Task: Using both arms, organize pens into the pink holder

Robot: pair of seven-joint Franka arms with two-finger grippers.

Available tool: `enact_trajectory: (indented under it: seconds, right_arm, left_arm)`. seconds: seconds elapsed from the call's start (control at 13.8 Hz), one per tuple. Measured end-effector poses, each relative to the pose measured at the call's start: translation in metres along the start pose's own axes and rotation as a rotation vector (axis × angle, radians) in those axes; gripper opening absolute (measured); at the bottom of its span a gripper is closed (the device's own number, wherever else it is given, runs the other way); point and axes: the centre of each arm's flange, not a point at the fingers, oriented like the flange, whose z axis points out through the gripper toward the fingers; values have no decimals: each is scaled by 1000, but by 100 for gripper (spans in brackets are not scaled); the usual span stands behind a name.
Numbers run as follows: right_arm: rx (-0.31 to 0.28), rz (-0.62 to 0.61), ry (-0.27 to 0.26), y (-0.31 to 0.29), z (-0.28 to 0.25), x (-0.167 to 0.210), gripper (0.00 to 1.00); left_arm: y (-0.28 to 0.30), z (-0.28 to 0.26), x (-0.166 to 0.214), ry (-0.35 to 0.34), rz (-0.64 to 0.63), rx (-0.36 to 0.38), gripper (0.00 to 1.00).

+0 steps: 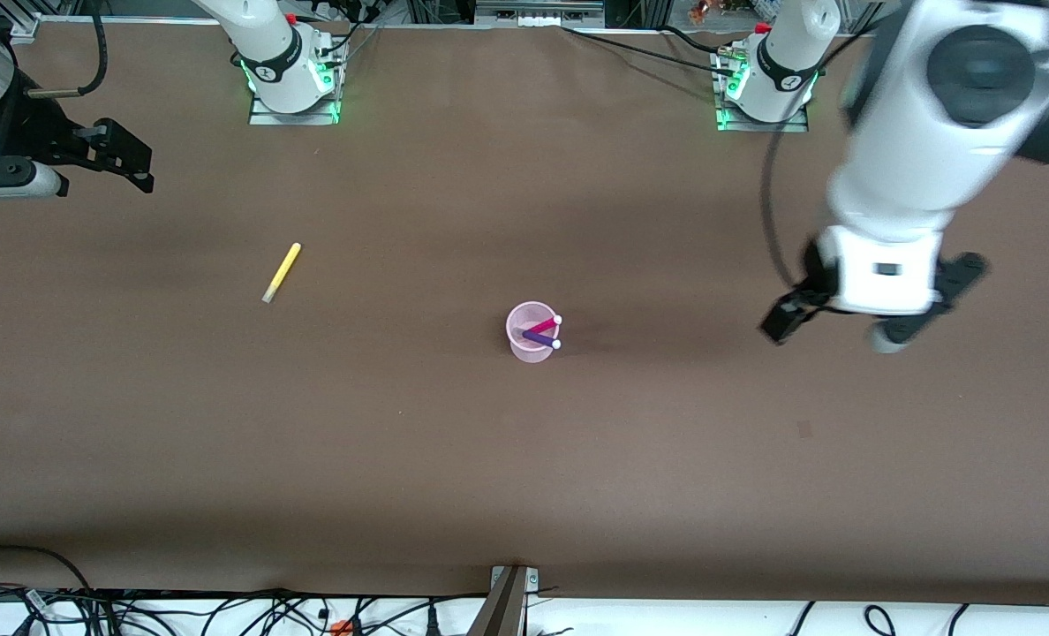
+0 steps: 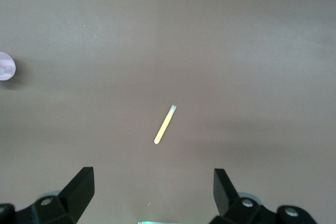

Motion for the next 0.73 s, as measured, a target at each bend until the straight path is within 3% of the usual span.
enact_trajectory:
  seconds: [0.36, 0.73]
  right_arm:
    - [0, 0, 0, 0, 0, 0, 100]
    - [0, 0, -1, 0, 0, 0, 100]
  left_arm:
    - [-86, 23, 43, -137, 341, 6, 100]
    - [-128, 31, 21, -175, 498, 18, 100]
